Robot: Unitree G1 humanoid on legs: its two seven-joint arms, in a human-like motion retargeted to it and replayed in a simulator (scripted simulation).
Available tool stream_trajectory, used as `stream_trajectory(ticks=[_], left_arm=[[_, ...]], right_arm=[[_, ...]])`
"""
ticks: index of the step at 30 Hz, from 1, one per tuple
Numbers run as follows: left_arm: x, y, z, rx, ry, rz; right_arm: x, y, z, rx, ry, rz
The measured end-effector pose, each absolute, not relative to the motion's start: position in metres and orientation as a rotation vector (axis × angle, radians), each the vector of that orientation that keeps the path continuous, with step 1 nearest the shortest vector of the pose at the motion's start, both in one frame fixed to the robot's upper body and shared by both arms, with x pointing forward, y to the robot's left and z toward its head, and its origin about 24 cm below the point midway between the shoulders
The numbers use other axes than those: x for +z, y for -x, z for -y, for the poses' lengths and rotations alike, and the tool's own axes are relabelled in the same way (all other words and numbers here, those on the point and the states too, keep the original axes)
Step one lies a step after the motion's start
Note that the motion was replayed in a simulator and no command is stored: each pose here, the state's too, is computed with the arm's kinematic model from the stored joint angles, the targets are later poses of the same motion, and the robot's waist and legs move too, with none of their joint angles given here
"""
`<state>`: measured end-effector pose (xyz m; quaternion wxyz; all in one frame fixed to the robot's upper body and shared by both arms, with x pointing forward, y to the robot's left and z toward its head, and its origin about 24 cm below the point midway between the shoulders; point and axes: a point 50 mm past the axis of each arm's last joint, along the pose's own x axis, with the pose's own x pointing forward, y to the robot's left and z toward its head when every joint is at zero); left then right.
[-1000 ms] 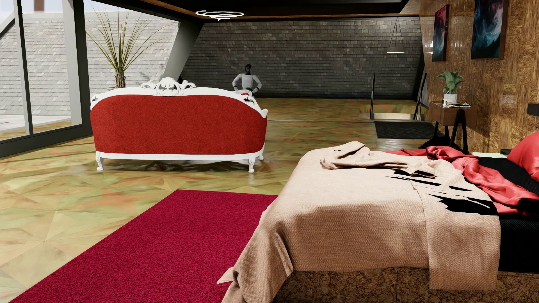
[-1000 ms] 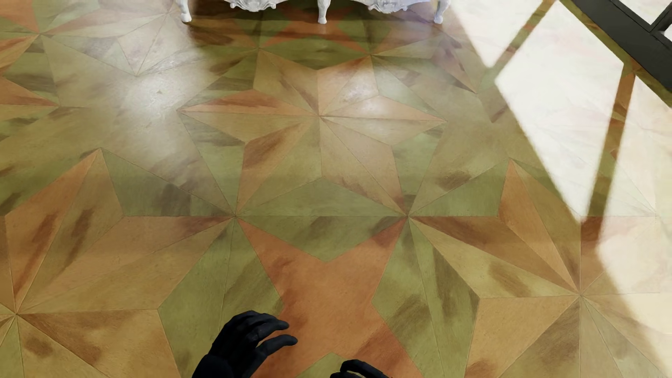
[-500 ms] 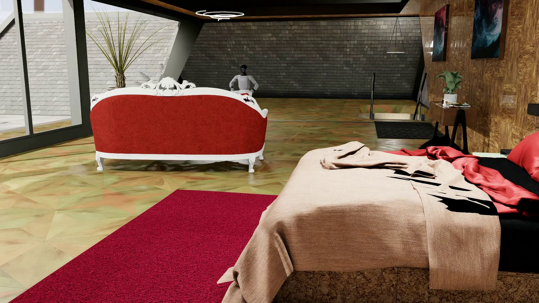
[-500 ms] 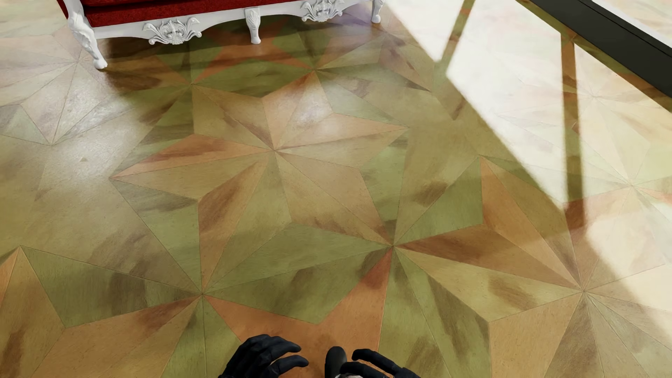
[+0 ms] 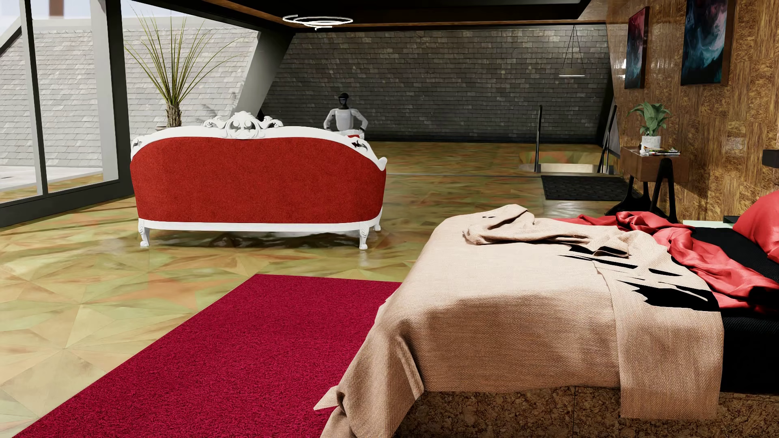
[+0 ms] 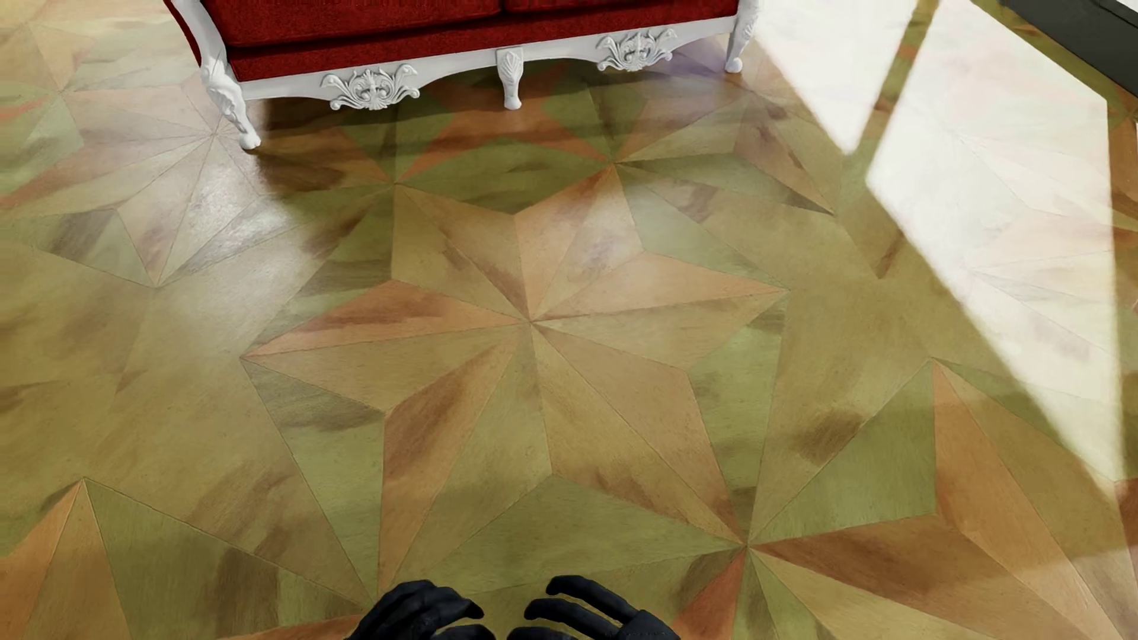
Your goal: Walk to the sofa
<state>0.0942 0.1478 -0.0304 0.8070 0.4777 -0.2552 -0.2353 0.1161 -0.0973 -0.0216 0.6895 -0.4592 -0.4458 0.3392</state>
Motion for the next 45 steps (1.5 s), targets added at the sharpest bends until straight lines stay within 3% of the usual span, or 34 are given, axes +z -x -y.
stream_trajectory(ticks=[5,16,22,25,36,42,45], left_arm=[[-0.021,-0.098,-0.152,-0.480,-1.084,0.619],[-0.001,-0.113,-0.130,-0.305,-0.974,0.714],[-0.012,-0.107,-0.124,-0.323,-0.941,0.660],[-0.008,-0.110,-0.118,-0.294,-0.894,0.655],[-0.020,-0.097,-0.120,-0.372,-0.906,0.586],[-0.028,-0.097,-0.131,-0.305,-0.926,0.493],[-0.033,-0.090,-0.142,-0.395,-0.988,0.506]], right_arm=[[-0.033,-0.100,0.097,0.810,1.000,0.914],[-0.033,-0.106,0.101,0.771,1.031,0.890],[-0.047,-0.103,0.126,0.974,1.102,0.848],[-0.039,-0.110,0.124,0.935,1.107,0.881],[-0.036,-0.110,0.127,0.855,1.169,0.892],[-0.021,-0.125,0.107,0.770,1.122,1.035],[-0.028,-0.121,0.110,0.800,1.137,1.008]])
